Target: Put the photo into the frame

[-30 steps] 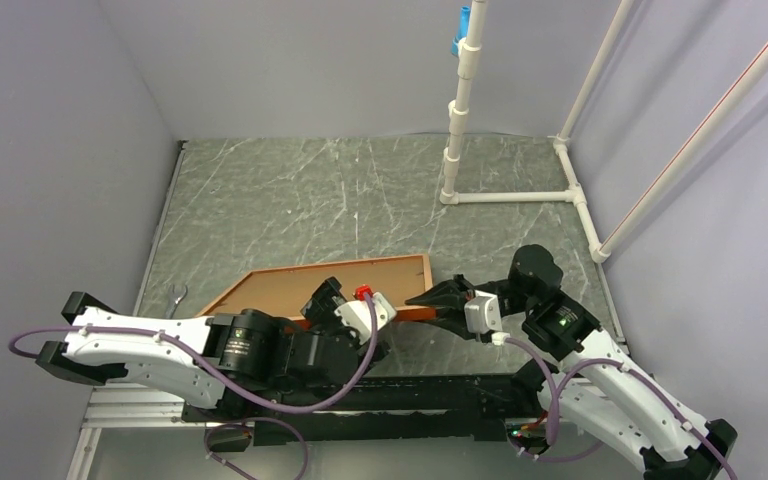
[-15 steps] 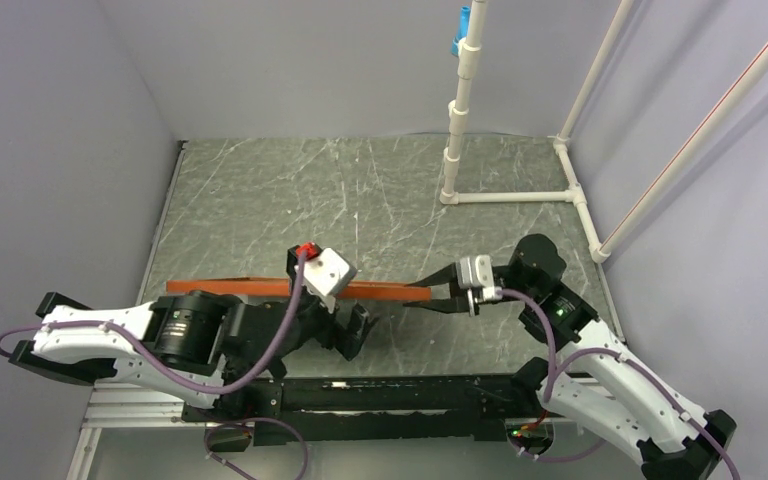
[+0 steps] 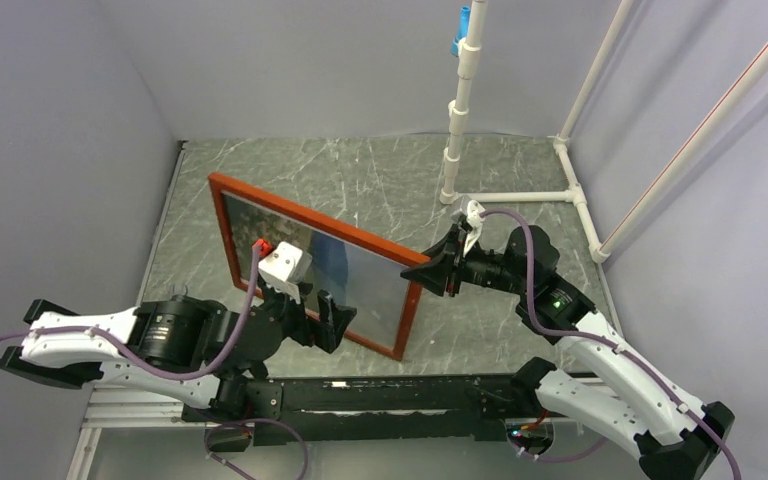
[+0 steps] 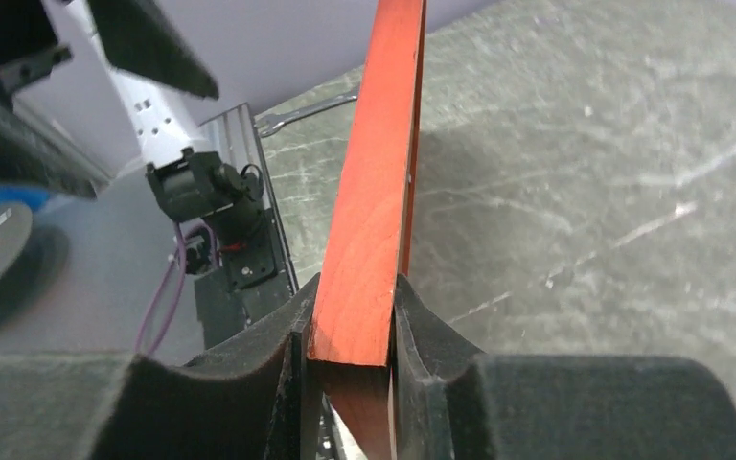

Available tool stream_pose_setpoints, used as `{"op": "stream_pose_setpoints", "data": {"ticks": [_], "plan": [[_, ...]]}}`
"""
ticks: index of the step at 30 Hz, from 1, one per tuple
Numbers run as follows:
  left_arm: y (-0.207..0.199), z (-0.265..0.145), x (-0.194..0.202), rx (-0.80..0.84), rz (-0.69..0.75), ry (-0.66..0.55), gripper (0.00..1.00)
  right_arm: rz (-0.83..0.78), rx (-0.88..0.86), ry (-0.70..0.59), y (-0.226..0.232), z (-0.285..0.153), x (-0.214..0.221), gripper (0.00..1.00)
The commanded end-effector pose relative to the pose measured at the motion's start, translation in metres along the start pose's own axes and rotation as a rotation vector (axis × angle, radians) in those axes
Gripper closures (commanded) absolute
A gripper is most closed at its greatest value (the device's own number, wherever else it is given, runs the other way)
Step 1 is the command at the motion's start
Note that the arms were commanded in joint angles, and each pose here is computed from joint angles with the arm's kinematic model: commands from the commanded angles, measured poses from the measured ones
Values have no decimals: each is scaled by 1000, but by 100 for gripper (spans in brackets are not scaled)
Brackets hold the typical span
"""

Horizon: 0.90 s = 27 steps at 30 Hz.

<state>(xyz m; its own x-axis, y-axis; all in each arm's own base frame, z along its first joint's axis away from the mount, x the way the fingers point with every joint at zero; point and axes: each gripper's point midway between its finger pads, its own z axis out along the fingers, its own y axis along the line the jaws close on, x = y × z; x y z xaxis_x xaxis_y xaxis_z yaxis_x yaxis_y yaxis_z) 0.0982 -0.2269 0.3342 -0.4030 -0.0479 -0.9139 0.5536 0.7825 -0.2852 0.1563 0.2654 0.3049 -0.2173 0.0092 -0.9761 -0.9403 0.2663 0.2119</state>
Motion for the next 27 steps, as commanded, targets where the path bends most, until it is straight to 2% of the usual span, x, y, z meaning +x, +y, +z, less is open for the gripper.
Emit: {"op": "stream_pose_setpoints", "data": {"ticks": [1, 5, 14, 25, 27], "plan": [[14, 10, 23, -78, -121, 60, 1, 324, 158, 106, -15, -1, 29, 100], [20, 30, 52, -136, -154, 170, 1, 407, 273, 182, -35, -6, 63, 100], [35, 72, 115, -165, -210, 338, 1, 571, 549, 174, -90, -50, 136, 100], [93, 76, 187, -322, -357, 459, 1, 795, 674, 287, -124, -75, 236, 100], [103, 73, 198, -348, -388, 468, 1, 815, 674, 295, -126, -73, 242, 92]]}}
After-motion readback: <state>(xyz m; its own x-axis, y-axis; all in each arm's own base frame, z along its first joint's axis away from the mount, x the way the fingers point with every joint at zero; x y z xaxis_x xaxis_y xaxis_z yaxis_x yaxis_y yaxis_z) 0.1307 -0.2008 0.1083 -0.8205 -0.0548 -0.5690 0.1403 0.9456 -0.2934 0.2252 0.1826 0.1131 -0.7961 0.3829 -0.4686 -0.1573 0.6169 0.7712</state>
